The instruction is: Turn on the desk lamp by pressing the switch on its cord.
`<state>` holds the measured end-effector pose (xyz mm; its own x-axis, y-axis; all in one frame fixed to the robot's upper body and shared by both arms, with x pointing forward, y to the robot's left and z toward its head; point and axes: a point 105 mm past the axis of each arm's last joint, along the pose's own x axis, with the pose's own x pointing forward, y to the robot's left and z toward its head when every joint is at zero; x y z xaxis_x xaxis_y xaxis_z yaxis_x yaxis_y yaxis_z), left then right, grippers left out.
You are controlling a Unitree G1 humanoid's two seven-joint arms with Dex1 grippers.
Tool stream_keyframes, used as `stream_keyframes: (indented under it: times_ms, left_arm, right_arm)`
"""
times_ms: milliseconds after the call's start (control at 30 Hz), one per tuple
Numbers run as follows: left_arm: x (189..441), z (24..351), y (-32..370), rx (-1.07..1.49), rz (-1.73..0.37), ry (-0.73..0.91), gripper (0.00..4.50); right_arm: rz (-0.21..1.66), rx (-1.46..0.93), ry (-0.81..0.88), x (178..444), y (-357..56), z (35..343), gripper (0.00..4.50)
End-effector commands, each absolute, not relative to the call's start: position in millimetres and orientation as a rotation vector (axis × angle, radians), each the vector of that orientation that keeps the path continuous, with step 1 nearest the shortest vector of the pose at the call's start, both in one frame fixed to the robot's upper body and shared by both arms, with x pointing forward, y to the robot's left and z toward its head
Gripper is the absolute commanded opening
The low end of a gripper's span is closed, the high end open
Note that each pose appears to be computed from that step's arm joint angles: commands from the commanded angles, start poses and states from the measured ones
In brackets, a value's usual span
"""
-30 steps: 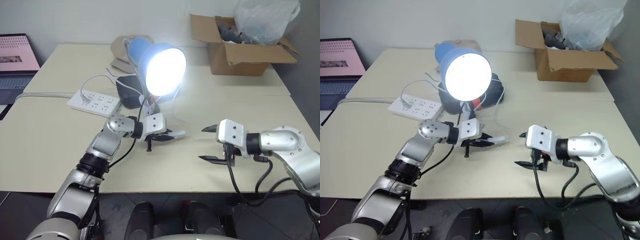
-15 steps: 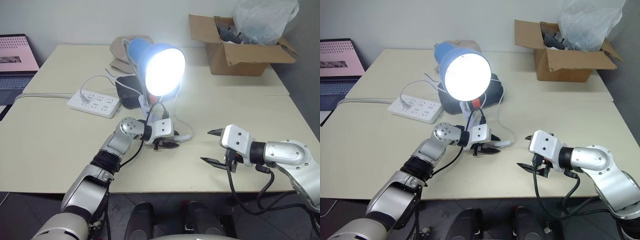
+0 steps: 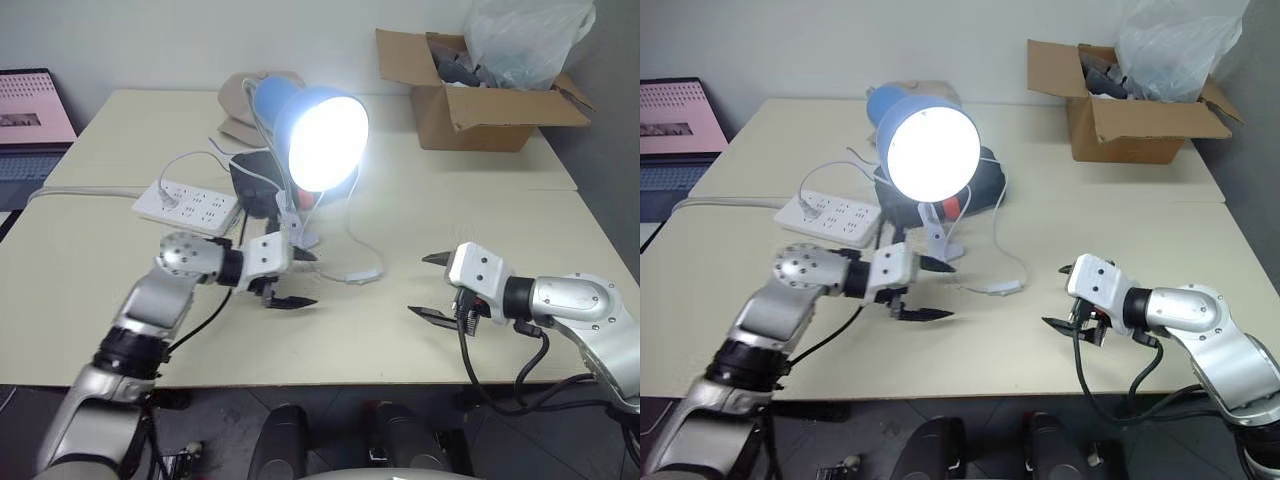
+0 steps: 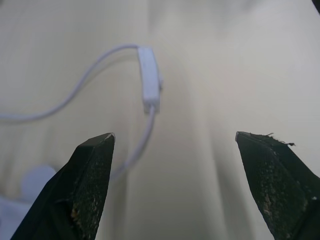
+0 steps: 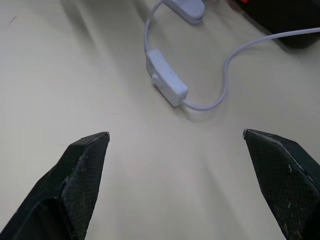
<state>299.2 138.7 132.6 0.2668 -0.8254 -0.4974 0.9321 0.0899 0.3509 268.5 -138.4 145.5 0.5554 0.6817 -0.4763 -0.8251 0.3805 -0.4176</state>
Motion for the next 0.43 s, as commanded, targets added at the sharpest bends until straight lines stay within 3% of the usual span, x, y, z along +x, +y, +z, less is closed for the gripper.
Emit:
stream_keyframes:
  times_ms: [33,267,433]
  left_arm:
    - [293,164,161,0.642,-1.170,0.117,4.02]
    - [261,164,191,0.517,-1.083,0.204,4.02]
    - [252,159,197,0.496,-1.037,0.244,4.02]
  right_arm:
    - [0.924,-0.679,0.155,275,-152,164,4.50]
    - [0.938,-0.625,0.159,272,-174,168,4.50]
    - [0.942,-0.616,0.161,273,-178,168,4.50]
